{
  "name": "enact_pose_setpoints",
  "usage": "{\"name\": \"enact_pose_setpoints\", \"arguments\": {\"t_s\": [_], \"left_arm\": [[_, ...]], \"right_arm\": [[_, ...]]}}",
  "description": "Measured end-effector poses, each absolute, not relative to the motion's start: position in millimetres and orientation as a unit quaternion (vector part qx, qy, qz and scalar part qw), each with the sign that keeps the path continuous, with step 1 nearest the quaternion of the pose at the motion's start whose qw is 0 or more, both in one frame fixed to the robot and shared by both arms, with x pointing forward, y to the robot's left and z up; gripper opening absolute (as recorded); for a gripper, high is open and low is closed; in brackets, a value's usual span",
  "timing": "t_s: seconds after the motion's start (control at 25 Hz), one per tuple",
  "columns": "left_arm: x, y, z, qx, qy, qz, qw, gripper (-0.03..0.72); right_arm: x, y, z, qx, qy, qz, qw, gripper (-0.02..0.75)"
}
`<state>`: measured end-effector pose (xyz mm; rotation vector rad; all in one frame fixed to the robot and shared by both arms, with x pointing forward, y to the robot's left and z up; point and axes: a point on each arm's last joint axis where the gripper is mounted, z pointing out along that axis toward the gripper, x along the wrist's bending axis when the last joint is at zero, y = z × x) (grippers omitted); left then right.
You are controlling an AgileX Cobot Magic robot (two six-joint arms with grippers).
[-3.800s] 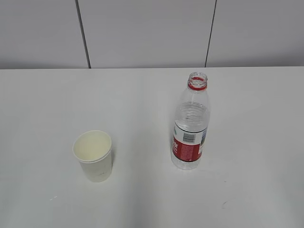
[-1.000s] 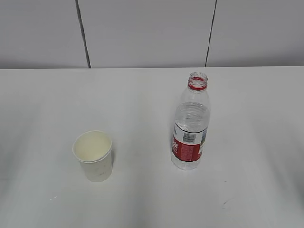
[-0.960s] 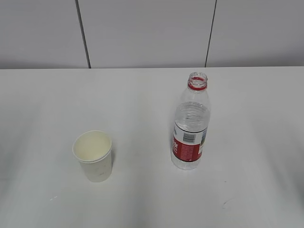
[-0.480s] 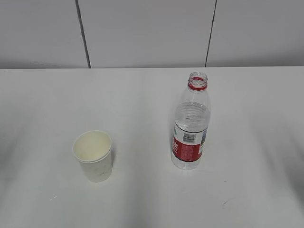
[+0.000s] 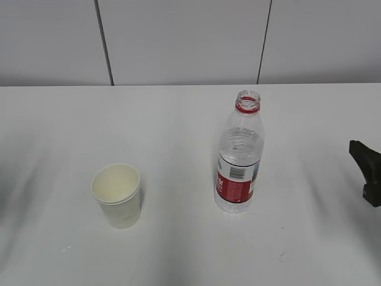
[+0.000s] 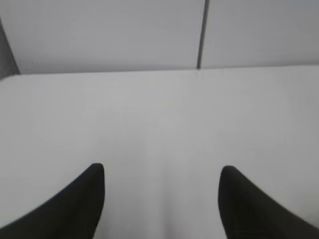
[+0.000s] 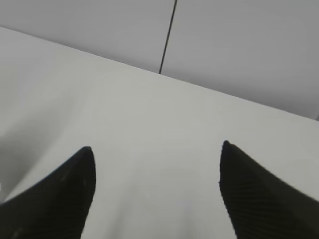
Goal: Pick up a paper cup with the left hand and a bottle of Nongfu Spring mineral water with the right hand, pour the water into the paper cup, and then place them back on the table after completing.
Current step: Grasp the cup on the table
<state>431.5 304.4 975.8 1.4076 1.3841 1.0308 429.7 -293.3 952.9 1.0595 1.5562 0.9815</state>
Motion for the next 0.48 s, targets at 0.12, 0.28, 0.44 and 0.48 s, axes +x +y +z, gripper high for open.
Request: {"name": "enact_pose_setpoints", "arguments": {"t_s": [0.12, 0.28, 0.44, 0.48], "left_arm": [[437, 298, 959, 0.608, 0.551, 0.373, 0.432, 0.447], [442, 290, 942, 0.656, 0.518, 0.342, 0.430, 0.447], [436, 280, 932, 0.689, 0.471, 0.320, 0.449, 0.447], [433, 277, 930, 0.699, 0.458, 0.312, 0.452, 0.447]], "right_arm": [[437, -291, 947, 0.424, 0.632, 0.423, 0.492, 0.573], [445, -288, 929, 0.425, 0.642, 0.431, 0.471, 0.573], [450, -285, 902, 0.436, 0.678, 0.415, 0.422, 0.573], [450, -284, 896, 0.438, 0.685, 0.411, 0.412, 0.573]]}}
